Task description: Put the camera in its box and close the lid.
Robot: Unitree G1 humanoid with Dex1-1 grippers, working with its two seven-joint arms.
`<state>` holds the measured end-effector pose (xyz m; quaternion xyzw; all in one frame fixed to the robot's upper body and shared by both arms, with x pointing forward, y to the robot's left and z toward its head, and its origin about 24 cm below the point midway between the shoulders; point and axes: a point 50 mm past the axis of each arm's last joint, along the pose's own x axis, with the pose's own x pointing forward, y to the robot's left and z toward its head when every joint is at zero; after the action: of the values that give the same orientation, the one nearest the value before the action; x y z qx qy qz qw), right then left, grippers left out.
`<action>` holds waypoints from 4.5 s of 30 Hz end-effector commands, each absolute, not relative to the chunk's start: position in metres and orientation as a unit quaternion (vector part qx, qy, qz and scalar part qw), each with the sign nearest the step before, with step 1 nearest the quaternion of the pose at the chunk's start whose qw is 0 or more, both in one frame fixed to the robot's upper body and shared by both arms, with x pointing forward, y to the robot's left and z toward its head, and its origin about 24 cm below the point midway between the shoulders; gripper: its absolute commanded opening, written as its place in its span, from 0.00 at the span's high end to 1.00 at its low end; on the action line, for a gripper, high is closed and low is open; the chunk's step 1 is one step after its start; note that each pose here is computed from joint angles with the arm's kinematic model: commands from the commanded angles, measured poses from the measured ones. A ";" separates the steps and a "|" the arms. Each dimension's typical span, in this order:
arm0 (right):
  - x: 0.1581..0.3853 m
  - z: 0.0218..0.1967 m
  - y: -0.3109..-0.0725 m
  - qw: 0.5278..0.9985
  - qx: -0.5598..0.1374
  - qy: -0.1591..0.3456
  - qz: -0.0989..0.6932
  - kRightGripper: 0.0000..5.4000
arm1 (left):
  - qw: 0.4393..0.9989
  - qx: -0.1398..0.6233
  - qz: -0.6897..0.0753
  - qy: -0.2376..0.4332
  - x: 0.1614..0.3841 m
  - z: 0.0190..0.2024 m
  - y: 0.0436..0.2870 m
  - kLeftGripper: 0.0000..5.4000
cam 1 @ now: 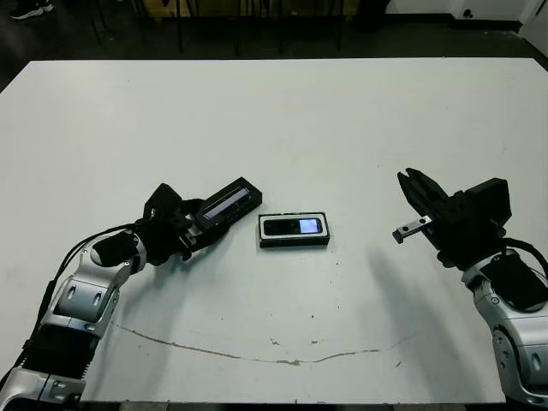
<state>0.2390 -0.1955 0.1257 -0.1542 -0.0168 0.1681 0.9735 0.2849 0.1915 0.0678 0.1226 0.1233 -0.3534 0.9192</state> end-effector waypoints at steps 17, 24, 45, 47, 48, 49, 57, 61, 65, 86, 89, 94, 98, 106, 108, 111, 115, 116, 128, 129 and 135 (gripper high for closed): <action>0.244 0.119 -0.200 0.976 -0.142 -0.003 0.165 1.00 | 0.806 0.095 -0.554 0.188 0.333 0.104 0.180 0.48; 0.245 0.119 -0.200 0.975 -0.148 0.000 0.163 1.00 | 0.761 0.074 -0.608 0.214 0.340 0.098 0.166 0.48; 0.242 0.118 -0.200 0.976 -0.144 0.004 0.166 1.00 | 0.727 0.011 -0.649 0.224 0.326 0.069 0.145 0.48; 0.242 0.118 -0.200 0.976 -0.143 0.005 0.166 1.00 | 0.724 0.015 -0.651 0.226 0.325 0.068 0.145 0.48; 0.242 0.118 -0.200 0.975 -0.145 0.005 0.167 1.00 | 0.722 0.016 -0.653 0.227 0.325 0.067 0.145 0.48; 0.242 0.118 -0.200 0.975 -0.145 0.004 0.168 1.00 | 0.719 0.018 -0.656 0.229 0.325 0.067 0.146 0.48; 0.241 0.118 -0.200 0.975 -0.146 0.006 0.167 1.00 | 0.709 0.018 -0.662 0.242 0.321 0.059 0.147 0.48; 0.241 0.117 -0.200 0.976 -0.139 0.005 0.169 1.00 | 0.705 0.020 -0.668 0.239 0.319 0.058 0.146 0.48; 0.240 0.117 -0.200 0.975 -0.146 0.005 0.168 1.00 | 0.699 0.042 -0.673 0.239 0.318 0.056 0.146 0.48; 0.239 0.119 -0.199 0.974 -0.149 0.003 0.168 1.00 | 0.679 0.044 -0.690 0.245 0.308 0.051 0.140 0.49; 0.239 0.118 -0.198 0.975 -0.147 0.006 0.165 1.00 | 0.678 0.041 -0.691 0.248 0.306 0.049 0.140 0.49; 0.239 0.119 -0.198 0.976 -0.147 0.010 0.163 1.00 | 0.677 0.042 -0.690 0.252 0.305 0.048 0.140 0.49; 0.239 0.118 -0.198 0.975 -0.142 0.003 0.169 1.00 | 0.675 0.045 -0.691 0.255 0.305 0.047 0.139 0.49; 0.240 0.118 -0.198 0.976 -0.141 0.006 0.166 1.00 | 0.680 0.048 -0.686 0.256 0.303 0.049 0.141 0.49; 0.240 0.119 -0.198 0.975 -0.146 0.005 0.166 1.00 | 0.682 0.051 -0.683 0.256 0.303 0.050 0.142 0.49; 0.240 0.119 -0.197 0.976 -0.141 0.005 0.168 1.00 | 0.682 0.054 -0.684 0.254 0.304 0.052 0.142 0.49; 0.240 0.119 -0.197 0.976 -0.142 0.003 0.167 1.00 | 0.688 0.061 -0.677 0.254 0.305 0.054 0.140 0.49; 0.240 0.119 -0.196 0.976 -0.142 0.002 0.167 1.00 | 0.691 0.064 -0.675 0.251 0.305 0.055 0.139 0.49; 0.240 0.120 -0.196 0.976 -0.141 0.001 0.167 1.00 | 0.716 0.103 -0.643 0.250 0.303 0.049 0.126 0.49; 0.240 0.120 -0.196 0.976 -0.140 0.002 0.166 1.00 | 0.717 0.108 -0.640 0.253 0.303 0.048 0.124 0.49; 0.239 0.120 -0.195 0.977 -0.140 0.006 0.163 1.00 | 0.714 0.128 -0.638 0.258 0.304 0.044 0.118 0.49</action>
<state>0.2399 -0.1954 0.1236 -0.1446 -0.0076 0.1650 0.9756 0.3160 0.1251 0.0687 0.1335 0.2126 -0.6286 0.7361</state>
